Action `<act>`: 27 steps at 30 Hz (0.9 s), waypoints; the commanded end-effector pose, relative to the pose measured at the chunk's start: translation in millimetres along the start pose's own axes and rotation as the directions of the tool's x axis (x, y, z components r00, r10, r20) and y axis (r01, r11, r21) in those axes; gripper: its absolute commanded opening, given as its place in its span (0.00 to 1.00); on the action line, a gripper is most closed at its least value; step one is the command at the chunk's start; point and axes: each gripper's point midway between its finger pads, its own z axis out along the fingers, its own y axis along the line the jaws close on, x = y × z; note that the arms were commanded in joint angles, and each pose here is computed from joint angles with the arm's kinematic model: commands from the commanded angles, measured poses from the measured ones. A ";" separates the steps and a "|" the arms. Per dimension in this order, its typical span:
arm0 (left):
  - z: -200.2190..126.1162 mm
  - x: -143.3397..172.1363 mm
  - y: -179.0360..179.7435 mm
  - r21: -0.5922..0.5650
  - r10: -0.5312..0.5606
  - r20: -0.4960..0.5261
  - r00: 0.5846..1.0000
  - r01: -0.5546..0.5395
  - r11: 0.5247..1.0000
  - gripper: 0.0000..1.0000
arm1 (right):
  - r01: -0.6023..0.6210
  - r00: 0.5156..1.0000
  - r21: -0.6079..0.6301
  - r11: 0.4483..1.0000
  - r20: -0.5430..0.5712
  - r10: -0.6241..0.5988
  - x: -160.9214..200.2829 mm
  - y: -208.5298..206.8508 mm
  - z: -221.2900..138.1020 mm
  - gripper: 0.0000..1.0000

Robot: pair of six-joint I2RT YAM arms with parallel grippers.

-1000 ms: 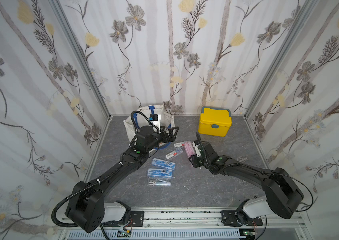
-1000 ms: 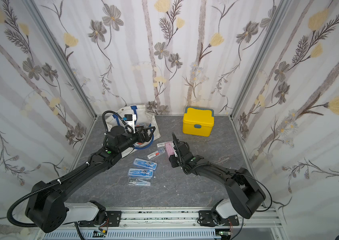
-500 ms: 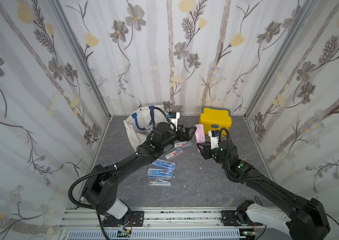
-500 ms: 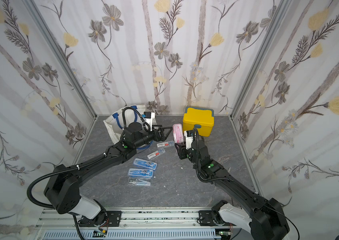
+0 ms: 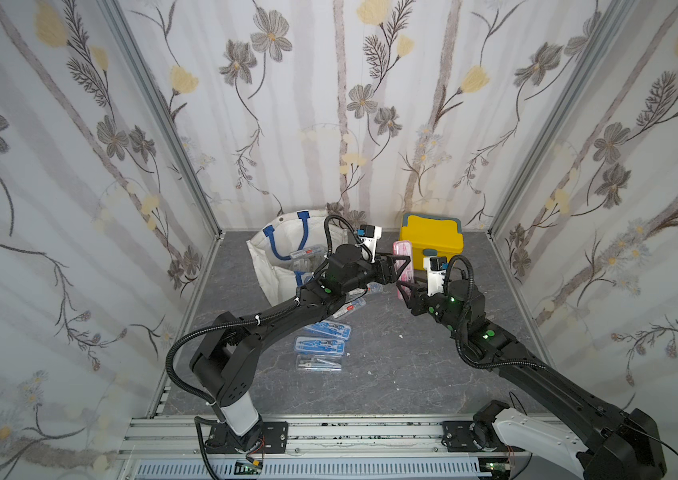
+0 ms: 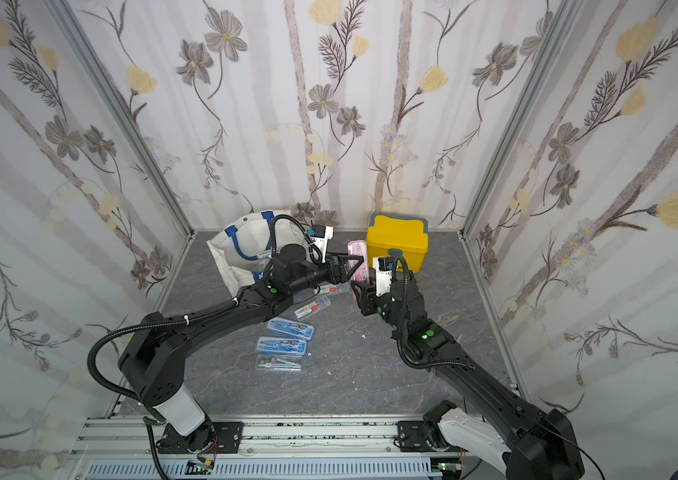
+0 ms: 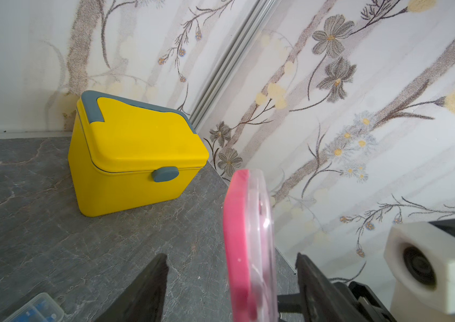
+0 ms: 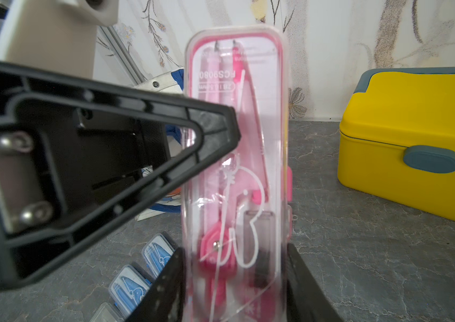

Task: Put the compass set into the canvas bag
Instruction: Pick up the compass set at the center of the board.

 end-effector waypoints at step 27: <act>9.3 -16.2 -13.9 0.121 -0.042 0.068 0.997 0.034 0.992 0.15 | 0.020 0.995 0.003 1.000 0.102 -0.020 -26.7 2.4 -1.6 0.81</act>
